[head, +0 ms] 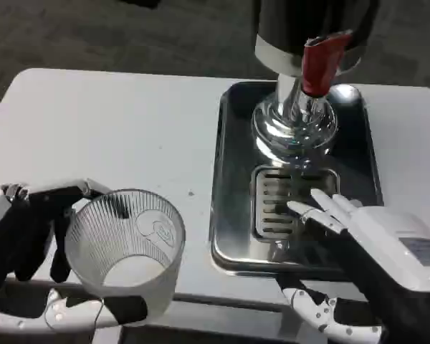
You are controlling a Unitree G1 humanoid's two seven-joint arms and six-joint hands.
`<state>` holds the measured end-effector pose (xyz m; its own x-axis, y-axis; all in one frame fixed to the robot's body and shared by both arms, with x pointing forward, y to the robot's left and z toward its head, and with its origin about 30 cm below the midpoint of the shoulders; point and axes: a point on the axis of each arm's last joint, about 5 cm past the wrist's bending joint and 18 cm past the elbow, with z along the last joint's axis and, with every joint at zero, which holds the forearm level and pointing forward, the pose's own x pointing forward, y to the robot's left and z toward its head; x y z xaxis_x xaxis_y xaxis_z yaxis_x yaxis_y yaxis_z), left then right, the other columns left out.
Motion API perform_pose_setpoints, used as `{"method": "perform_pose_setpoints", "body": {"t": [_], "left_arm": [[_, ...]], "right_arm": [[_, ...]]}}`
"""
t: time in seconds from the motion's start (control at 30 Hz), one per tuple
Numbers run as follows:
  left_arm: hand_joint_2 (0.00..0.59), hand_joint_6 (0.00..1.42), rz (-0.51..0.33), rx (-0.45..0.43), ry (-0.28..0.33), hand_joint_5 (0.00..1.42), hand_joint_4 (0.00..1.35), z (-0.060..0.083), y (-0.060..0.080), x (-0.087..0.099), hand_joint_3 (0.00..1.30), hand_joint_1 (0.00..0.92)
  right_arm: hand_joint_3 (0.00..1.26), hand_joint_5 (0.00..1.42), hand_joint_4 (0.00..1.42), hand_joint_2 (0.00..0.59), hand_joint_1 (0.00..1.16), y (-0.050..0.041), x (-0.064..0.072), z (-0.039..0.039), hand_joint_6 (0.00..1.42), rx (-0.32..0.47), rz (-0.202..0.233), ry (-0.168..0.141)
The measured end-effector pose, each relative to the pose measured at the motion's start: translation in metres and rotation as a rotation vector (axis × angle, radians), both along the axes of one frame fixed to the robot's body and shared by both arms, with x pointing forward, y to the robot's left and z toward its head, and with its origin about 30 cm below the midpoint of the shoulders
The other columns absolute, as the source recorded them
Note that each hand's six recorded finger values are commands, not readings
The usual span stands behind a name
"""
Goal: Grasp the cup under the faucet to collect the drink, then remove the cup.
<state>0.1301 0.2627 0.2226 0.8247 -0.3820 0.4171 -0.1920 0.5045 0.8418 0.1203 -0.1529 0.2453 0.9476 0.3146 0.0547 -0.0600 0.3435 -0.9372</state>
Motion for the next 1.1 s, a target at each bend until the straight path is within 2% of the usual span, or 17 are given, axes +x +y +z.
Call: {"method": "perform_pose_setpoints", "body": {"t": [0.23, 0.57, 1.1], "left_arm": [[0.114, 1.42, 0.008, -0.007, 0.008, 1.35, 1.15, -0.002, 0.002, 0.002, 0.96, 0.439], [0.114, 1.42, 0.011, -0.013, 0.010, 1.35, 1.15, -0.002, 0.003, 0.004, 0.96, 0.439], [0.114, 1.42, -0.004, -0.033, 0.002, 1.35, 1.15, -0.003, 0.003, 0.015, 0.96, 0.439]], "right_arm": [[0.13, 0.00, 0.00, 0.475, 0.44, 0.0002, 0.002, 0.0008, 0.00, 0.005, -0.001, -0.003], [0.13, 0.00, 0.00, 0.475, 0.44, 0.0020, 0.006, -0.0011, 0.00, 0.007, 0.008, 0.015], [0.13, 0.00, 0.00, 0.475, 0.44, -0.0003, 0.007, -0.0006, 0.00, 0.011, -0.023, 0.023]]}}
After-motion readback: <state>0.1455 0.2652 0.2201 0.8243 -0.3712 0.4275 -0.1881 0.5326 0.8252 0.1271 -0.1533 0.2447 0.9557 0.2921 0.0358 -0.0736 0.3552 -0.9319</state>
